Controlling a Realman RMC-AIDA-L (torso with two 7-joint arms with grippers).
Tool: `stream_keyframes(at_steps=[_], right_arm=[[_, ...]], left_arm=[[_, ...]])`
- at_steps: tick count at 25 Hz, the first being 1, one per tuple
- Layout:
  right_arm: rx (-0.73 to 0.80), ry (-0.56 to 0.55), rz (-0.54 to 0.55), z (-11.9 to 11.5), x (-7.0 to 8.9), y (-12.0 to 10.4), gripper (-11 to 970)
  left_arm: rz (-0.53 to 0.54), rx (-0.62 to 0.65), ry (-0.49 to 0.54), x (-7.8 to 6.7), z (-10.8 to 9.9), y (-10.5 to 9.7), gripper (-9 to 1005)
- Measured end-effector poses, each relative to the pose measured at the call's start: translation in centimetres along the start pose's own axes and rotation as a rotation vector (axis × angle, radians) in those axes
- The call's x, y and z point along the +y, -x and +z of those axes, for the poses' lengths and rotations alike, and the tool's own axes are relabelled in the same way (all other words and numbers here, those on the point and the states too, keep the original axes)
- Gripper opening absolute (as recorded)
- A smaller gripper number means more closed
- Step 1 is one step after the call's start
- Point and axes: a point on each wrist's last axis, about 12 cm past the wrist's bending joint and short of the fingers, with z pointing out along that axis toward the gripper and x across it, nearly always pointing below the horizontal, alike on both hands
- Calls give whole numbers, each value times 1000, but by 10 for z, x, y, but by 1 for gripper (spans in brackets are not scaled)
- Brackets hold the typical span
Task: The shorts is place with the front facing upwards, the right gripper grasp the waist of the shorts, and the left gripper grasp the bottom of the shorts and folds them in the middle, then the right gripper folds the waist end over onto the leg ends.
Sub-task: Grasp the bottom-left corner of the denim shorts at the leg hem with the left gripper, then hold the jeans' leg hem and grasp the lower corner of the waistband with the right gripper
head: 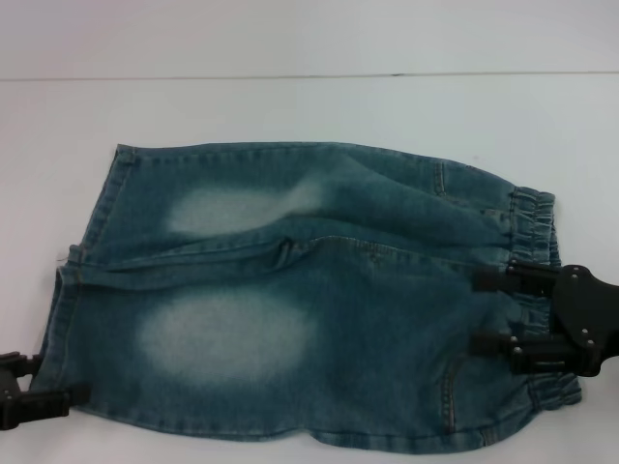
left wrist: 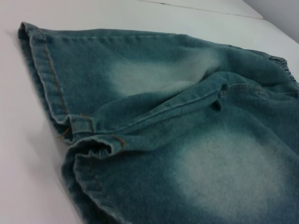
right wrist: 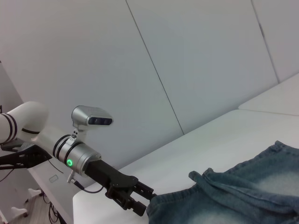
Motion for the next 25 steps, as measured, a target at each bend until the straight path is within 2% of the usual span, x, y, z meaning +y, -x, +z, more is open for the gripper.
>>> stream_keyframes(at_steps=[5,10,15,19,24,25], right_arm=[[-1,1,1,1,0,0,942],[-3,4,5,1,1,0,942],[-14,25,9,-1,3,1,941],[-63,24,20,-12,7,4,941],[-77,-33,177,-39,4,6,941],[-67,-37,216,-45,3,6,941]], left_arm=[[3,50,-17,1,8,2,816],[23,55,-11,-2,10,7,607],[31,53,-8,-3,9,9,470],[37,51,-9,-4,10,11,361],[50,46,-2,-6,10,14,127],[51,45,-4,-6,10,15,106]])
